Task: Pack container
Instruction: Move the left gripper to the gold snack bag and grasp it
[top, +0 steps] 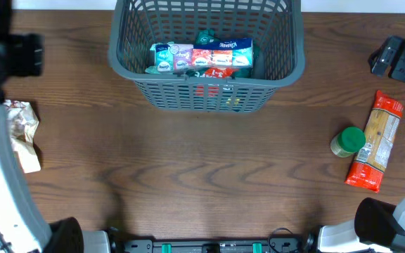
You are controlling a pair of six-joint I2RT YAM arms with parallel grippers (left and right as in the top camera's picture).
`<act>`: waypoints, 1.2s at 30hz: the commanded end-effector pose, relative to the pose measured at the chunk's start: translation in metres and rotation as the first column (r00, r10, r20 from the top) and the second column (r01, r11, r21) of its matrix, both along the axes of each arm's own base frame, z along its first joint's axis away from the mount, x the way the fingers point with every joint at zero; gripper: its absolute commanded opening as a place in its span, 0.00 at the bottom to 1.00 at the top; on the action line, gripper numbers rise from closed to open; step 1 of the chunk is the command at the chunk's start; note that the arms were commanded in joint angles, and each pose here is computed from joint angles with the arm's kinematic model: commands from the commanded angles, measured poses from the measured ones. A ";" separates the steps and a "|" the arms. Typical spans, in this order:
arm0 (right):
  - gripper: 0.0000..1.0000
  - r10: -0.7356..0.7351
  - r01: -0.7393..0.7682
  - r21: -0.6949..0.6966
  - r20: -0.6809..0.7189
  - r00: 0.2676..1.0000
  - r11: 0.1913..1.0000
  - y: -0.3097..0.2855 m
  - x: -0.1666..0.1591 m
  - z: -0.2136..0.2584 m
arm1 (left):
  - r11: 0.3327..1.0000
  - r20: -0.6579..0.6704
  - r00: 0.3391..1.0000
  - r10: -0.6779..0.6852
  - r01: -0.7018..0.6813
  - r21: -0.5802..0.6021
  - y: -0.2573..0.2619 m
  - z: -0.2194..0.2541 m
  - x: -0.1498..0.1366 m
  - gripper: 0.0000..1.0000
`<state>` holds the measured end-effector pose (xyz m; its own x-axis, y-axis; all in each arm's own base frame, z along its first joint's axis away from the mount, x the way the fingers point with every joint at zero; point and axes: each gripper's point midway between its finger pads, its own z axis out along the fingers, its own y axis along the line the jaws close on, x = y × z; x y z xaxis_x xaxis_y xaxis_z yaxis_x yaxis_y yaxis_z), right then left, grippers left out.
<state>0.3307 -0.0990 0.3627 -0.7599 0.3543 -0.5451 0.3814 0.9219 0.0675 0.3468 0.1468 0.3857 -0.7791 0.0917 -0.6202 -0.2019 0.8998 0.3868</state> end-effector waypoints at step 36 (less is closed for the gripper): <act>0.99 0.023 -0.020 -0.045 0.069 0.997 0.999 -0.005 0.012 0.014 | 0.876 -0.461 0.883 0.087 -0.288 -0.386 0.128 -0.348 0.001 0.98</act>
